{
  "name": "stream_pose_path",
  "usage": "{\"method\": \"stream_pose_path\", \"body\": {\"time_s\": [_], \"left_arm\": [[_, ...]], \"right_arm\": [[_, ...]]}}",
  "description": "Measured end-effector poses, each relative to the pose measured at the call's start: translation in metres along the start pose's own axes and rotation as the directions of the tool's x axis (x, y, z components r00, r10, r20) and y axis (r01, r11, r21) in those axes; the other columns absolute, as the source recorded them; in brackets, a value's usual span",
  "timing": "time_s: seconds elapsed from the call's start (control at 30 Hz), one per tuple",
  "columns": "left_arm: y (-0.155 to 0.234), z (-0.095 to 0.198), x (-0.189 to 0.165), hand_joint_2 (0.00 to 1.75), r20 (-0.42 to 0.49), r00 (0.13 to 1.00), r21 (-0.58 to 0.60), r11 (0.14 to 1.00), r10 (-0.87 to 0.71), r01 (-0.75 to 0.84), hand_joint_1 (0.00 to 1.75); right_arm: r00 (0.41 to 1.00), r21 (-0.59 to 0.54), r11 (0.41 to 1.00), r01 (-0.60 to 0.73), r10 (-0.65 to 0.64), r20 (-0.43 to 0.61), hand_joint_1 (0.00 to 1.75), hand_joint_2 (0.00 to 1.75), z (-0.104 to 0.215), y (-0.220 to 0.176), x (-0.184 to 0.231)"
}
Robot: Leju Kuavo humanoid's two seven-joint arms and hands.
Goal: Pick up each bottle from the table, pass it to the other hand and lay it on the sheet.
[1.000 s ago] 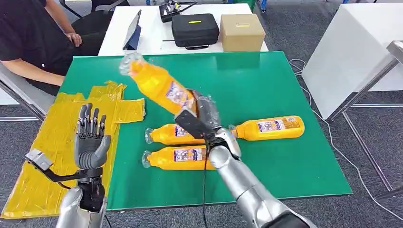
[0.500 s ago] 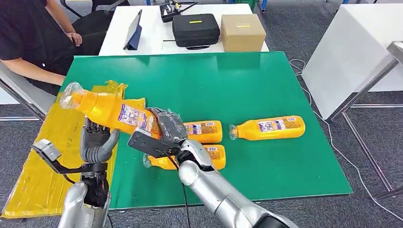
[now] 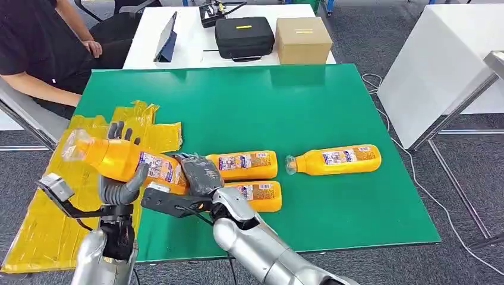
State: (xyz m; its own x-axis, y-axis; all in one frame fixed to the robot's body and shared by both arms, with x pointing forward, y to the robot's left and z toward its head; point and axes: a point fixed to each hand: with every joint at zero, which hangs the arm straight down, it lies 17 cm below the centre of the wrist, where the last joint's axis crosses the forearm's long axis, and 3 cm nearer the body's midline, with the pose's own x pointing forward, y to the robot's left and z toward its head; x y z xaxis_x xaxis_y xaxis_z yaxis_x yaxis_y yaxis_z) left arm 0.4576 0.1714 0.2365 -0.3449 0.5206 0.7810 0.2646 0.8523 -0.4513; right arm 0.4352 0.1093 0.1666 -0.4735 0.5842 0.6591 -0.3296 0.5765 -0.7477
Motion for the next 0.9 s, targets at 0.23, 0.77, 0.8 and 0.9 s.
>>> {"method": "stream_pose_path", "body": {"time_s": [0.23,0.77,0.8,0.9], "left_arm": [[-0.001,0.004,-0.003,1.75,-0.009,1.000,-0.001,1.000,0.002,-0.002,0.00],[-0.006,0.010,-0.009,1.75,-0.019,1.000,-0.016,1.000,0.007,-0.008,1.75],[-0.007,0.011,-0.009,1.75,-0.019,1.000,-0.017,1.000,0.008,-0.008,1.75],[-0.006,0.011,-0.009,1.75,-0.019,1.000,-0.017,1.000,0.007,-0.008,1.75]], "right_arm": [[1.000,0.014,1.000,-0.015,0.015,0.008,1.69,1.75,0.001,0.006,0.004],[0.999,0.013,0.999,-0.040,0.040,0.006,1.64,1.75,0.003,0.008,0.001],[0.999,0.015,0.999,-0.041,0.041,0.006,1.62,1.75,0.003,0.009,0.001],[0.999,0.016,0.999,-0.044,0.044,0.007,1.71,1.75,0.003,0.010,0.000]]}}
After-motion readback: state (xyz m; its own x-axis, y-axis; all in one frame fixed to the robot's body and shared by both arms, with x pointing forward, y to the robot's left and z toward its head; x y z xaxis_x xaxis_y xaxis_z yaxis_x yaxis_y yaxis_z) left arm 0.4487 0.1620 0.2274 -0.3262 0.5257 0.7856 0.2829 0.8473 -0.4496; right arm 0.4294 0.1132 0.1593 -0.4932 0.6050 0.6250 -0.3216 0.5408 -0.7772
